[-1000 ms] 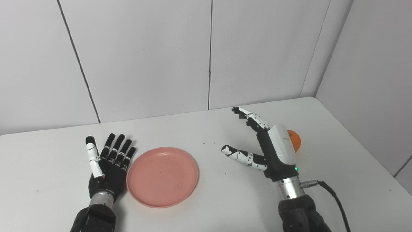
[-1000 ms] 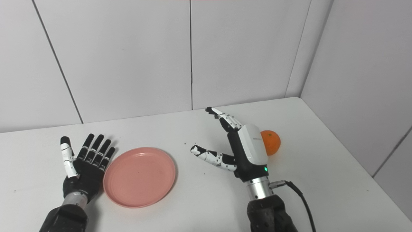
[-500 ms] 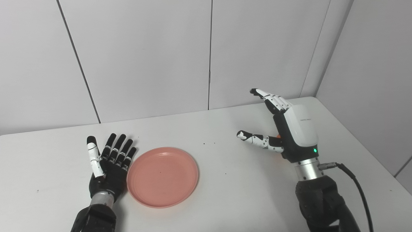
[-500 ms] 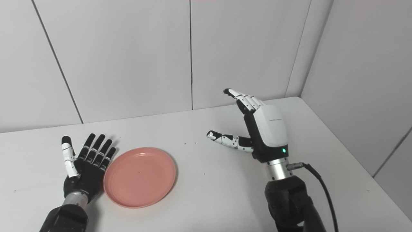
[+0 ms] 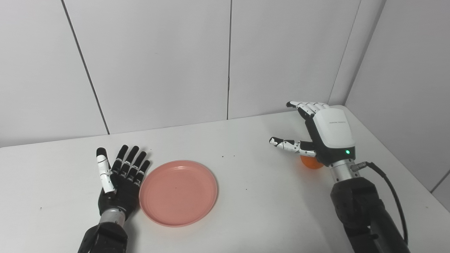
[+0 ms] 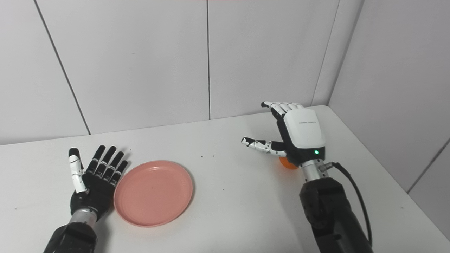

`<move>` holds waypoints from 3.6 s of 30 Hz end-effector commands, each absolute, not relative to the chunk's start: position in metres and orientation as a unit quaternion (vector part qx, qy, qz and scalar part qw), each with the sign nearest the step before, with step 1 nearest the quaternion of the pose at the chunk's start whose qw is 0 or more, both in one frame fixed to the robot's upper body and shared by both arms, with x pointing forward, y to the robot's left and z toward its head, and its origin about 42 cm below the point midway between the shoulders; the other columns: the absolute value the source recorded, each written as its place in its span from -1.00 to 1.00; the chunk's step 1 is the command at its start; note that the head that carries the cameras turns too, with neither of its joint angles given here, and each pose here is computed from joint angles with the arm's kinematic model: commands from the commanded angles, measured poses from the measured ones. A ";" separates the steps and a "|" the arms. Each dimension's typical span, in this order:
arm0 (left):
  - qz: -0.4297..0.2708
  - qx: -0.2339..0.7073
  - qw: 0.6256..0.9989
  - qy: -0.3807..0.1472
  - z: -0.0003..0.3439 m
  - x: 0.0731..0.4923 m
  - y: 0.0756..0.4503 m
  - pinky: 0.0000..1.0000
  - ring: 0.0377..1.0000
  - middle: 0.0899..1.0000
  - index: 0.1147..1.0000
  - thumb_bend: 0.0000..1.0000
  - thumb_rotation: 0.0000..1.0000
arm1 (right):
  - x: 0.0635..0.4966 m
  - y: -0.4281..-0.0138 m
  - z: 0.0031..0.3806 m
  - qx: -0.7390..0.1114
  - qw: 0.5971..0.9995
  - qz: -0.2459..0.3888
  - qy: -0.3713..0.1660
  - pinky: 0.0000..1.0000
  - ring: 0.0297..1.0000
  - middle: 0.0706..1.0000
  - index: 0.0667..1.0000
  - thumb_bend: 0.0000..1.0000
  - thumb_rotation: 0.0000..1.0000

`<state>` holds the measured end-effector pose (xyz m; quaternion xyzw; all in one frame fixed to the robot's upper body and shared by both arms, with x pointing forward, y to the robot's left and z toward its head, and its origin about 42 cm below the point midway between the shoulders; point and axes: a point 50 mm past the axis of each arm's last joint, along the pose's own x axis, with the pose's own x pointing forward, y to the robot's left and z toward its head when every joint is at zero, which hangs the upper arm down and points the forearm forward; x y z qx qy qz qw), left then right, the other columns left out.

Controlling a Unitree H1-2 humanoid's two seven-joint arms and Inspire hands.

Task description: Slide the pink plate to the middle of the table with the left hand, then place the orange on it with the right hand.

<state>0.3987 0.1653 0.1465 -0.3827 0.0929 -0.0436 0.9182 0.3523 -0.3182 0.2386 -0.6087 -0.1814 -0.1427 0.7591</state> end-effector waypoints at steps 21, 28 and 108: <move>-0.017 -0.372 0.913 0.165 0.112 0.384 0.167 0.79 0.69 0.69 0.74 0.31 0.61 | 0.398 -0.351 0.220 -0.628 0.754 -0.146 -0.125 0.38 0.38 0.40 0.39 0.64 0.80; -0.015 -0.369 0.914 0.167 0.113 0.383 0.167 0.78 0.69 0.68 0.74 0.31 0.62 | 0.404 -0.356 0.213 -0.632 0.754 -0.142 -0.111 0.36 0.37 0.39 0.38 0.64 0.77; -0.021 -0.351 0.921 0.170 0.117 0.382 0.166 0.74 0.66 0.66 0.76 0.23 0.68 | 0.401 -0.364 0.155 -0.624 0.778 -0.071 -0.026 -0.84 -0.78 -0.74 -0.66 -0.08 -0.03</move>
